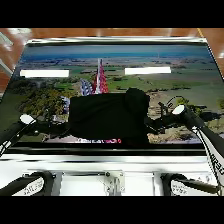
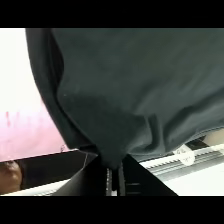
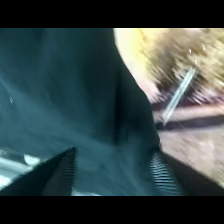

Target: Fold the shirts.

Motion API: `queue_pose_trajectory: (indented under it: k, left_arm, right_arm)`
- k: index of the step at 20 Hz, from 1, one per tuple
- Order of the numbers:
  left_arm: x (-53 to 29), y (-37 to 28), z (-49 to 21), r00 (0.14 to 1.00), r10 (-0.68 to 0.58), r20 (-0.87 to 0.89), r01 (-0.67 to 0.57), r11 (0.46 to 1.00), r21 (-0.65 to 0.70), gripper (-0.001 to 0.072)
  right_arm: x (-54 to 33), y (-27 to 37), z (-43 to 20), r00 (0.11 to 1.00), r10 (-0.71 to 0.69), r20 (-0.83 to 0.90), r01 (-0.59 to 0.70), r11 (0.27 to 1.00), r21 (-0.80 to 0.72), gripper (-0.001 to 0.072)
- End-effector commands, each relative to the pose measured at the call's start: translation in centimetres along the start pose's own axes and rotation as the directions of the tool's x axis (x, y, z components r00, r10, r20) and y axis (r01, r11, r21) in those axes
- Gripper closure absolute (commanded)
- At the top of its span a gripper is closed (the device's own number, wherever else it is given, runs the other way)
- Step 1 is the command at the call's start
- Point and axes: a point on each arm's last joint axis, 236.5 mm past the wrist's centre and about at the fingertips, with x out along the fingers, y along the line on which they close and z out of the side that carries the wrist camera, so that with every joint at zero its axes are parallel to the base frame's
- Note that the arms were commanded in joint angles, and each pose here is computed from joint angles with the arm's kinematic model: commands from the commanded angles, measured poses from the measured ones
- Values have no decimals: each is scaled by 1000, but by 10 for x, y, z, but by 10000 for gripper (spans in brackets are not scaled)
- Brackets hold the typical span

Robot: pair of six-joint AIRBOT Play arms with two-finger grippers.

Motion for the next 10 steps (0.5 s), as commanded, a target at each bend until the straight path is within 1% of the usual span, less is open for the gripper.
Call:
queue_pose_trajectory:
  k: [1, 2, 4, 6, 8, 10]
  left_arm:
    - [-10, -9, 8, 999, -14, 40, 12, 999, 34, 662]
    - [-15, -15, 14, 998, -19, 61, 15, 998, 62, 662]
    - [-33, -31, 32, 992, -37, 124, 21, 992, 122, 663]
    - [-61, -56, 55, 975, -68, 211, 27, 981, 193, 663]
    - [-110, -95, 80, 934, -125, 336, 22, 956, 292, 664]
    - [-176, -146, 95, 859, -208, 468, -1, 912, 409, 664]
  right_arm:
    - [11, 17, 10, 998, 33, 52, -36, 998, 53, 557]
    - [9, 22, 10, 997, 54, 55, -57, 996, 64, 639]
    - [-1, 30, 16, 994, 66, 90, -68, 997, 21, 643]
    - [-26, 50, 28, 982, 97, 160, -85, 993, -80, 644]
    - [-75, 87, 40, 950, 163, 265, -88, 958, -274, 644]
    - [-154, 140, 43, 876, 262, 404, -31, 869, -494, 644]
